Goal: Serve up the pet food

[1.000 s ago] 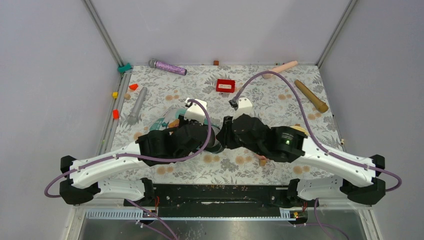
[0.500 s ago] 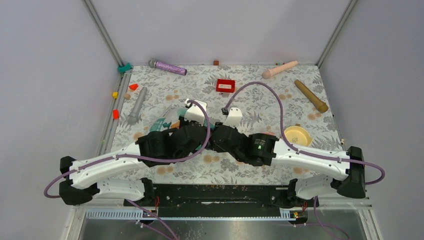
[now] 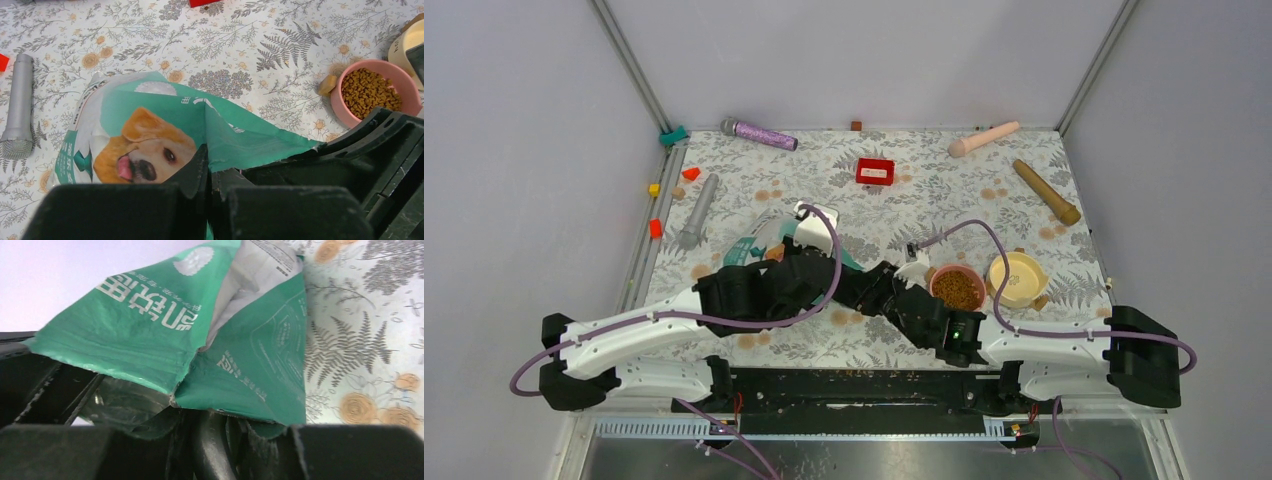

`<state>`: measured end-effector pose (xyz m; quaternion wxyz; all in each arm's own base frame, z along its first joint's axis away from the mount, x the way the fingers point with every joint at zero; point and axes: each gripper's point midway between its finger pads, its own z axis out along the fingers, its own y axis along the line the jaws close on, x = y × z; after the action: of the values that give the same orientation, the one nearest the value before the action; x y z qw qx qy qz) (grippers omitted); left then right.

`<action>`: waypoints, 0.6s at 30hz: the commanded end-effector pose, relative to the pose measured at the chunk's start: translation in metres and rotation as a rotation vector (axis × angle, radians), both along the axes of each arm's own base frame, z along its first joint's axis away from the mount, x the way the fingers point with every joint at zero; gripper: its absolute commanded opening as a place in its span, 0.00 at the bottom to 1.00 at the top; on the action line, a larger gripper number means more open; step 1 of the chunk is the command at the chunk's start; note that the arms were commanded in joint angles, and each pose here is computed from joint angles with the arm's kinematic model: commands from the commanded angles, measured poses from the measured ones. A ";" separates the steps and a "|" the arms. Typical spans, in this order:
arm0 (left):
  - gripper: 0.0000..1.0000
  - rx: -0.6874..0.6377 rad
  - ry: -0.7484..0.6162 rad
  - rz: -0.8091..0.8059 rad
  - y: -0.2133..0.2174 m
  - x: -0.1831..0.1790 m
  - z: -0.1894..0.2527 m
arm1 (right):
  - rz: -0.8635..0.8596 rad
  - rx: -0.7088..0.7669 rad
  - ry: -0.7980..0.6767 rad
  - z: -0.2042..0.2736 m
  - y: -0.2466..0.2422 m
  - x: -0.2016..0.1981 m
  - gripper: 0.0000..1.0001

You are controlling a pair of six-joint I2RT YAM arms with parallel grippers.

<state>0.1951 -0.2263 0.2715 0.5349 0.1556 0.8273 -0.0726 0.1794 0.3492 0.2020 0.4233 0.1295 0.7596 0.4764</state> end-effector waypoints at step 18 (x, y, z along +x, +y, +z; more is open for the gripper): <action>0.00 -0.167 -0.103 0.077 0.012 0.008 0.047 | 0.005 0.317 -0.039 0.083 -0.048 -0.016 0.00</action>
<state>0.1963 -0.2144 0.2829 0.5505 0.1383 0.8201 -0.0726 0.1573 0.3248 0.2386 0.3984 0.1297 0.7164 0.5579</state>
